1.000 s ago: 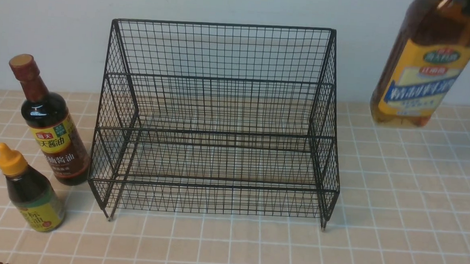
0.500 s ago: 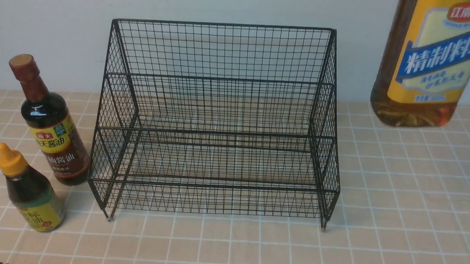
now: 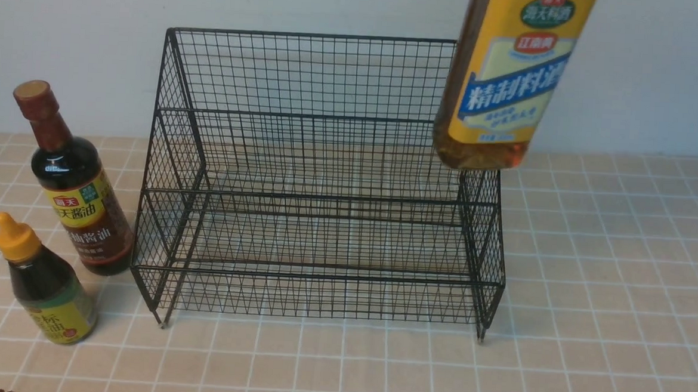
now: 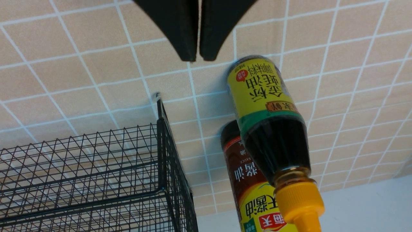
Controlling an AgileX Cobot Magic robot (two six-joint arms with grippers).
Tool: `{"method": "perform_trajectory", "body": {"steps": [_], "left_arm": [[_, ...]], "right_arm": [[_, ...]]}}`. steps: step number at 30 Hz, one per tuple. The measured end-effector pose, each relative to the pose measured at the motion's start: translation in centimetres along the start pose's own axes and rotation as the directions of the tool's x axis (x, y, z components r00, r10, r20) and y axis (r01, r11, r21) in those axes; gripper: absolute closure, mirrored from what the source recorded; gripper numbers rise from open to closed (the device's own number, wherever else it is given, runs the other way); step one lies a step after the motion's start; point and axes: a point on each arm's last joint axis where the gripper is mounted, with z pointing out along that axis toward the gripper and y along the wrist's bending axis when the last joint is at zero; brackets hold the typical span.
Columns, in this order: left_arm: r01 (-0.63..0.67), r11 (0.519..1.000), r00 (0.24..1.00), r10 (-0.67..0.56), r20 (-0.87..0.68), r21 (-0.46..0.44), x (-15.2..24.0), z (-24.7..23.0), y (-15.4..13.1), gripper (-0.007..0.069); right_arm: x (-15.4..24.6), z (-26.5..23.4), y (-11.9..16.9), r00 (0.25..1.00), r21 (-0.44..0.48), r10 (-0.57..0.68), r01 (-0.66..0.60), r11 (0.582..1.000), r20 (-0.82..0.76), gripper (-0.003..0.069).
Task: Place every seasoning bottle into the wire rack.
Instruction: Use the right arm to put the condiment bottle back on the shelf
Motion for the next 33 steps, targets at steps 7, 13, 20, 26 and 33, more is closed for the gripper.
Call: {"method": "perform_trajectory", "body": {"steps": [7, 13, 20, 26, 33], "left_arm": [[0.0, 1.0, 1.0, 0.0, 0.0, 0.0, 0.0, 0.0, 0.0, 0.0632], [0.0, 1.0, 1.0, 0.0, 0.0, 0.0, 0.0, 0.0, 0.0, 0.0632], [0.0, 1.0, 1.0, 0.0, 0.0, 0.0, 0.0, 0.0, 0.0, 0.0632], [0.0, 1.0, 1.0, 0.0, 0.0, 0.0, 0.0, 0.0, 0.0, 0.0632], [0.0, 1.0, 1.0, 0.0, 0.0, 0.0, 0.0, 0.0, 0.0, 0.0632]], "right_arm": [[2.5, 3.1, -0.5, 0.999, 0.051, 0.033, -0.031, 0.998, -0.036, 0.0332], [4.9, 5.2, -1.6, 0.995, 0.085, 0.051, -0.043, 0.995, -0.091, 0.0332], [6.4, 5.7, -1.3, 0.981, 0.006, -0.046, 0.048, 0.999, -0.191, 0.0332], [7.5, 5.7, -1.0, 0.957, -0.05, -0.087, 0.076, 0.996, -0.275, 0.0332], [9.8, 7.1, -1.7, 0.938, -0.045, -0.044, 0.03, 0.999, -0.344, 0.0332]]}}
